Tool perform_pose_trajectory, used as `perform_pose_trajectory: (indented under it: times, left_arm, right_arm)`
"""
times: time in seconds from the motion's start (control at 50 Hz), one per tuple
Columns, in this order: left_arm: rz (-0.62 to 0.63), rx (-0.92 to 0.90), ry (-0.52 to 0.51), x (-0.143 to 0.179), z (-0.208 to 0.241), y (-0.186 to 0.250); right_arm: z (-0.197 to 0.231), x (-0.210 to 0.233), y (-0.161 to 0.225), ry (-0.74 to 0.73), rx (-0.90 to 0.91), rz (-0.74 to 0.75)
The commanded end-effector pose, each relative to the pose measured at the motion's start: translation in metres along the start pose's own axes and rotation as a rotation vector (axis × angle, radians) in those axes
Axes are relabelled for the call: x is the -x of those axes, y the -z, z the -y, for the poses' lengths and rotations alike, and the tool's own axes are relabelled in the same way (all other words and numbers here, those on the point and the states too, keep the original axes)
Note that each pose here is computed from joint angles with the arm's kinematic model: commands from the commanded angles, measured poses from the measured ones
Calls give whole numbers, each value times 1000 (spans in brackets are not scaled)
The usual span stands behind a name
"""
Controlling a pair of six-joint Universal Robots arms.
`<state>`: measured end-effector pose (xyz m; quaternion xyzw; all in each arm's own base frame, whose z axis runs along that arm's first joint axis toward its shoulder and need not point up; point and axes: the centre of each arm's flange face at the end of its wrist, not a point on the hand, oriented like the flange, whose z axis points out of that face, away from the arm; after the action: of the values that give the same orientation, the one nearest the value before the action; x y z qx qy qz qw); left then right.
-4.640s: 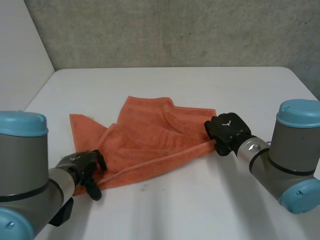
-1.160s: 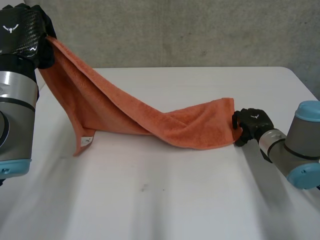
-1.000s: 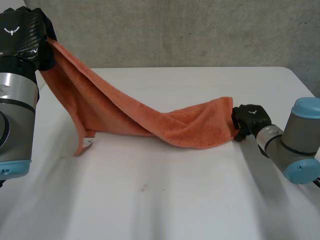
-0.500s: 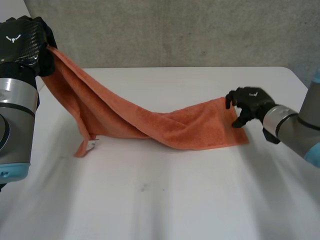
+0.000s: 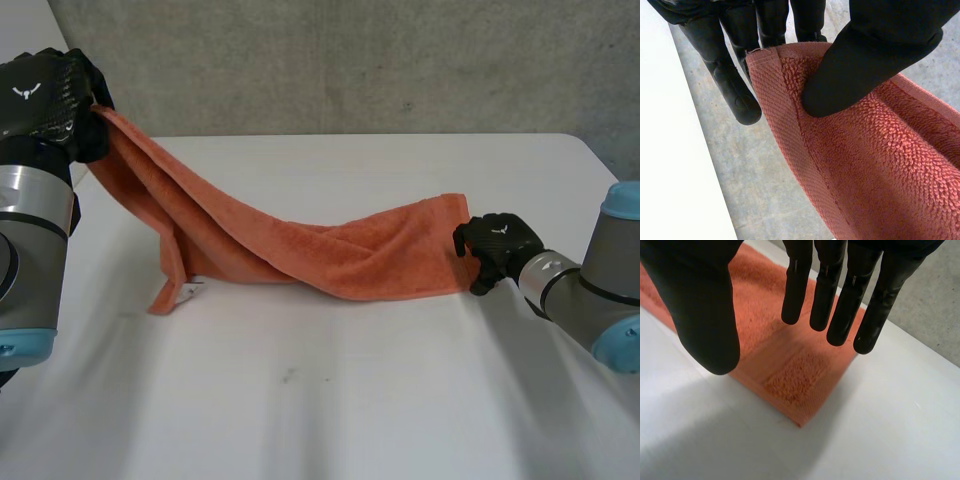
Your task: Fold the laundry
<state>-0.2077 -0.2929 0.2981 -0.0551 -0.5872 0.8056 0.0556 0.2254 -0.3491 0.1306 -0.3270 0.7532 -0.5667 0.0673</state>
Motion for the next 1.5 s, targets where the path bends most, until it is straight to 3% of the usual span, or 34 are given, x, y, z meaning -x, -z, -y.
perform_pose_trajectory:
  times: [0.02,1.5]
  left_arm:
    - [-3,10,-1,-1,-4,0]
    - [-6,31,-2,-2,-11,0]
  right_arm:
    - [-11,-3,-6,60,16,-2]
    - [-10,-14,-54,109,-52,-37]
